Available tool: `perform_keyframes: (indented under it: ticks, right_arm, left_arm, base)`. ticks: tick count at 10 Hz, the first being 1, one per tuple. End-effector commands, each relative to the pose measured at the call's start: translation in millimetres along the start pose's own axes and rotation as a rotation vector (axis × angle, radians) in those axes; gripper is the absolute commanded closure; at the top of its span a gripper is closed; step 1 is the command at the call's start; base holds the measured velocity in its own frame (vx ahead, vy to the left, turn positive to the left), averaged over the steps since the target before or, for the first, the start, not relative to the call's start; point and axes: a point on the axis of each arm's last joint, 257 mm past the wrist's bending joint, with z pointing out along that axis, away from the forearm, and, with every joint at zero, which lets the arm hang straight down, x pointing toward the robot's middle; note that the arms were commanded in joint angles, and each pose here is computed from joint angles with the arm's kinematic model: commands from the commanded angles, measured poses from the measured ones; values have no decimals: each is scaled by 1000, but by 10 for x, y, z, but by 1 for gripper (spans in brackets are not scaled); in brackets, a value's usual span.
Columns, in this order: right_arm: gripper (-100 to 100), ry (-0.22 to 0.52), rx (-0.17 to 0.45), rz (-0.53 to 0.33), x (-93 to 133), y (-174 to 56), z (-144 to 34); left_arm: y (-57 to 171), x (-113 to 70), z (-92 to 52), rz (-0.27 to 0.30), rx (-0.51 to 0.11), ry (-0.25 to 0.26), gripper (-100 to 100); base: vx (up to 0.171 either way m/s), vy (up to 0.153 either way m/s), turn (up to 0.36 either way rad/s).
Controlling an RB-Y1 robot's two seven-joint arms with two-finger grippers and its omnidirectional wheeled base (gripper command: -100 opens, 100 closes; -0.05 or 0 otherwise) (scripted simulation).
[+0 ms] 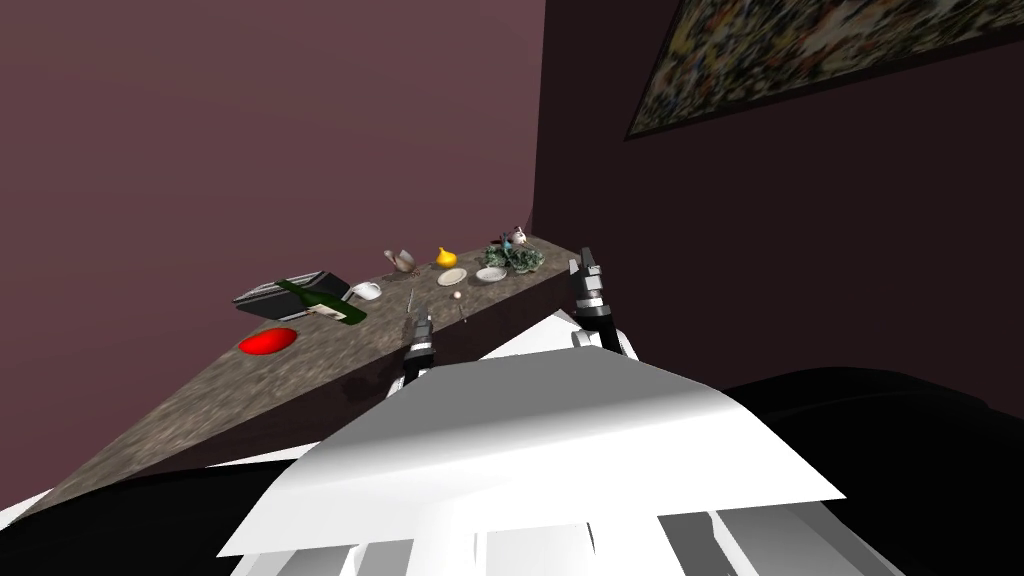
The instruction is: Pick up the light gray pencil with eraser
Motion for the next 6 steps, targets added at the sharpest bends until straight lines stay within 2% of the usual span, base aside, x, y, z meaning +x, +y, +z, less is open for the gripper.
perform_keyframes:
  ticks: [1,6]
  right_arm:
    - [0,0,0,0,0,0,0]
    - [0,0,0,0,0,0,0]
  left_arm:
    - [149,4,-47,4,-26,-4,-100]
    - [635,23,-258,4,-120,-26,-100]
  base:
    - [39,-78,30]
    - [63,-111,57]
